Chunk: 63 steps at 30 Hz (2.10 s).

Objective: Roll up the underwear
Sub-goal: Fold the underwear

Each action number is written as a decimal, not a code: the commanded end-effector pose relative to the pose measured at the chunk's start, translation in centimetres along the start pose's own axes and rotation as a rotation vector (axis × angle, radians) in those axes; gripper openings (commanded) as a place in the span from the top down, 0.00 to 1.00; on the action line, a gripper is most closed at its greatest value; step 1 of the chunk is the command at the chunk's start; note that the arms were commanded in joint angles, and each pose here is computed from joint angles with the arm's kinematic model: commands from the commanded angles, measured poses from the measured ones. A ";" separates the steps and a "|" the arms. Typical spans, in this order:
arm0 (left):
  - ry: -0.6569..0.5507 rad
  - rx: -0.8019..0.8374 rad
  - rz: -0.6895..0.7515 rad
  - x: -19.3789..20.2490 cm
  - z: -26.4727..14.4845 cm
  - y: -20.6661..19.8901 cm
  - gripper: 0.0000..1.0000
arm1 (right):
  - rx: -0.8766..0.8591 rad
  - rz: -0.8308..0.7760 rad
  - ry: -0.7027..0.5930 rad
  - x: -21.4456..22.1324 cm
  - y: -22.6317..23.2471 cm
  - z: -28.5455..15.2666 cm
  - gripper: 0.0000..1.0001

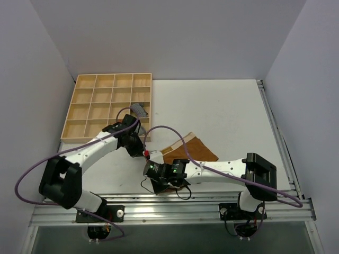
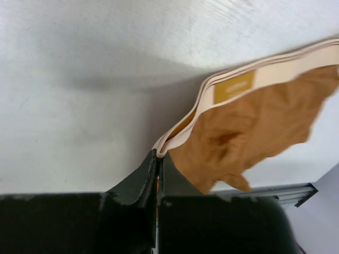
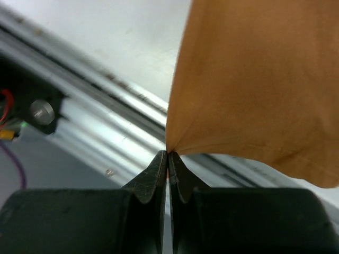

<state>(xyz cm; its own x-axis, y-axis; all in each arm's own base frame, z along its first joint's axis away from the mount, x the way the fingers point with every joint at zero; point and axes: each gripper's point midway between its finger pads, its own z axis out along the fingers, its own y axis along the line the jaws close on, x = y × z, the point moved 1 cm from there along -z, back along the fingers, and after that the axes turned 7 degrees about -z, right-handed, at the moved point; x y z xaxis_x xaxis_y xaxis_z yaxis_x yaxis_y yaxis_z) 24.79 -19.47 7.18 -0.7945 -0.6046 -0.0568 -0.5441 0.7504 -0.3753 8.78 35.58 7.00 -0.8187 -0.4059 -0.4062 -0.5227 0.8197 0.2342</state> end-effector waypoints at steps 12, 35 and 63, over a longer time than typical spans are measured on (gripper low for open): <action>-0.066 0.037 -0.002 0.1 -7.9 -0.2 0.98 | -0.008 0.096 -0.137 -0.7 0.1 -5.5 1.00; -0.007 0.128 0.096 -0.7 -4.3 -15.1 0.98 | 0.202 0.342 -0.267 -2.2 -12.7 -8.9 1.00; 0.175 0.318 0.247 3.0 5.7 -23.4 0.63 | 0.606 0.560 -0.218 -0.6 -26.5 -7.3 0.71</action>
<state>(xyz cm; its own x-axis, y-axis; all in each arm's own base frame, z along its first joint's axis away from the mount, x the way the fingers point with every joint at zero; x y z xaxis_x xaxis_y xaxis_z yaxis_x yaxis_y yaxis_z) 34.93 -39.10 7.55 -0.9251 -0.3783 0.0341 -0.3289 0.7528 -0.5702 21.00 12.39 8.42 -0.8012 0.1974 -0.5649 0.2218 0.9747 0.0261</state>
